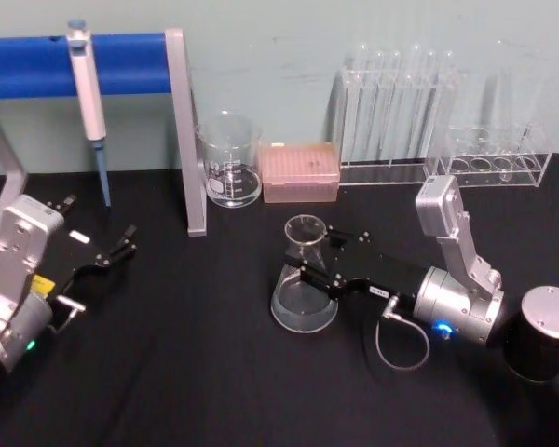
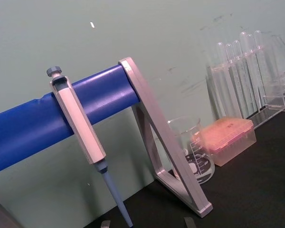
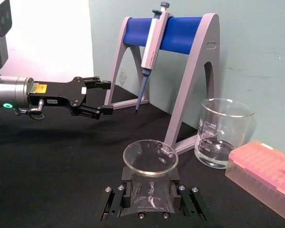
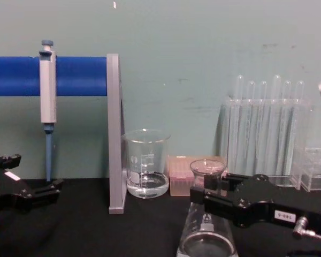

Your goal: Grasp the erlenmeyer flask with one hand, shake it three times, then place it back.

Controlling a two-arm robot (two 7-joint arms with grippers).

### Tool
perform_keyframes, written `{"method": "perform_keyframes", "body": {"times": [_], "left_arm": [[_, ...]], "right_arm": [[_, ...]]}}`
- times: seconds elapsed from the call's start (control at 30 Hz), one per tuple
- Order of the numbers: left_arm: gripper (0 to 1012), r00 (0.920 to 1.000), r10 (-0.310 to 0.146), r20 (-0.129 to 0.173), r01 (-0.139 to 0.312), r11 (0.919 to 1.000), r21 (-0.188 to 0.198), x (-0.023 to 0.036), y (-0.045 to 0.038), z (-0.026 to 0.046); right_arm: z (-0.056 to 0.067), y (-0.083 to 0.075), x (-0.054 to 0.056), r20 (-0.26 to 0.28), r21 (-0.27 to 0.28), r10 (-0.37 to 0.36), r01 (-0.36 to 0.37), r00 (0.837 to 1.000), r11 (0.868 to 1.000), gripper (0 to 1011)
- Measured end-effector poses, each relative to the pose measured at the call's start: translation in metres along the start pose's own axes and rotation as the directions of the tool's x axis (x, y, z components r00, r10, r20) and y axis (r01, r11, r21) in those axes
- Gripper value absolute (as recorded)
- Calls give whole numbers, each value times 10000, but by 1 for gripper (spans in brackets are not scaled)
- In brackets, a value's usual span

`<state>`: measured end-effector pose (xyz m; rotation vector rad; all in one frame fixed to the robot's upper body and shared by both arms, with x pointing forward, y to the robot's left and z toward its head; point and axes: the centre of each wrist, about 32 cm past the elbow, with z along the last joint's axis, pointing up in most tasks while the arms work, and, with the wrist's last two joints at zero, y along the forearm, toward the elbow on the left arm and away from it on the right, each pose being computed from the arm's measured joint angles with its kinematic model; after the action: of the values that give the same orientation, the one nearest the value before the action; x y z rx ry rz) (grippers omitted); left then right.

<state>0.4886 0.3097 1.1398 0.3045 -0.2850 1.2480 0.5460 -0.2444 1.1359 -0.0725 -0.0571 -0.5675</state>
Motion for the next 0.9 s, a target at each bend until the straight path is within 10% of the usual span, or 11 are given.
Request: {"method": "perform_keyframes", "body": {"times": [0.57, 0.9], "left_arm": [[1001, 10000, -1, 0, 1, 10000, 0, 0, 0, 0], [1001, 10000, 0, 1, 0, 10000, 0, 0, 0, 0]], "right_arm": [[0, 0, 0, 0, -1, 8, -8, 10000, 10000, 462], [-2, 0, -1, 1, -34, 14, -14, 10000, 10000, 771]]}}
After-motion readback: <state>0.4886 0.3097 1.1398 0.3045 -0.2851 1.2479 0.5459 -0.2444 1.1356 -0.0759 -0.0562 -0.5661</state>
